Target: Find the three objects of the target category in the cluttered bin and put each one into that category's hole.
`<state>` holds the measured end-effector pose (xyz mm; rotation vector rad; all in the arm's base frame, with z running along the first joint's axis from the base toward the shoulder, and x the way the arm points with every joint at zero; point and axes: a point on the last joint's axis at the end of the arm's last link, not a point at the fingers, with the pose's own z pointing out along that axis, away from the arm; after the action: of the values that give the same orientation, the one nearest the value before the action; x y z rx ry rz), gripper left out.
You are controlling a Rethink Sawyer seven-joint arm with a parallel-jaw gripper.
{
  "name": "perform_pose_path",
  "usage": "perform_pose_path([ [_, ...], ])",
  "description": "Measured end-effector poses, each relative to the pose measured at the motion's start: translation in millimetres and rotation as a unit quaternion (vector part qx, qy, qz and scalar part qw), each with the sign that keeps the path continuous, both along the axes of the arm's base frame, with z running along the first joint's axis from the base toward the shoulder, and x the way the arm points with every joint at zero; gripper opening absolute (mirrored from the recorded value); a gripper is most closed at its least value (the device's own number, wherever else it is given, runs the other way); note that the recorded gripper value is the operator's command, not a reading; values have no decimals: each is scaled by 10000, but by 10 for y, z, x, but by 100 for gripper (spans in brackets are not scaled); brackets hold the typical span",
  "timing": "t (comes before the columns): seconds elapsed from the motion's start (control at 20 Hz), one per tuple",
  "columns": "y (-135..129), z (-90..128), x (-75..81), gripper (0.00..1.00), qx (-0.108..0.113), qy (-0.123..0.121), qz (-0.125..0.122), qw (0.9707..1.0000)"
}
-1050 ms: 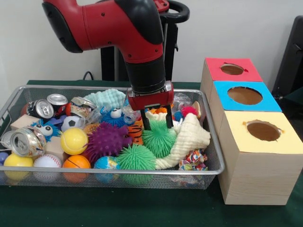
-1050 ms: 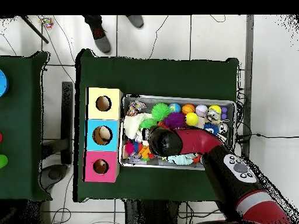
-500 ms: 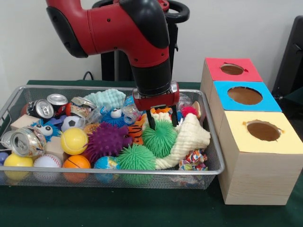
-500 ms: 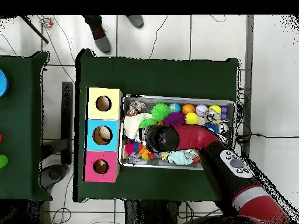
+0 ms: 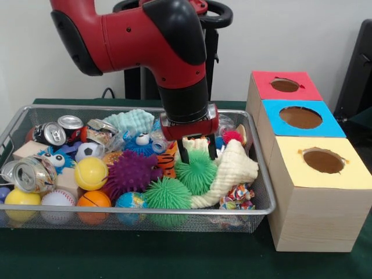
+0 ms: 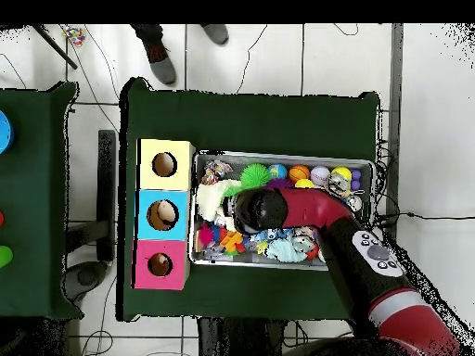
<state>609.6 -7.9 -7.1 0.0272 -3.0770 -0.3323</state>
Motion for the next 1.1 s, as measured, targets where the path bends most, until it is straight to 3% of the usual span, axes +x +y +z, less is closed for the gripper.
perform_pose_path([
  [0.55,186,8,445,100,-137,73,148,9998],
  [0.65,233,14,591,100,-167,20,161,9997],
  [1.1,162,76,880,100,-136,-205,0,9997],
])
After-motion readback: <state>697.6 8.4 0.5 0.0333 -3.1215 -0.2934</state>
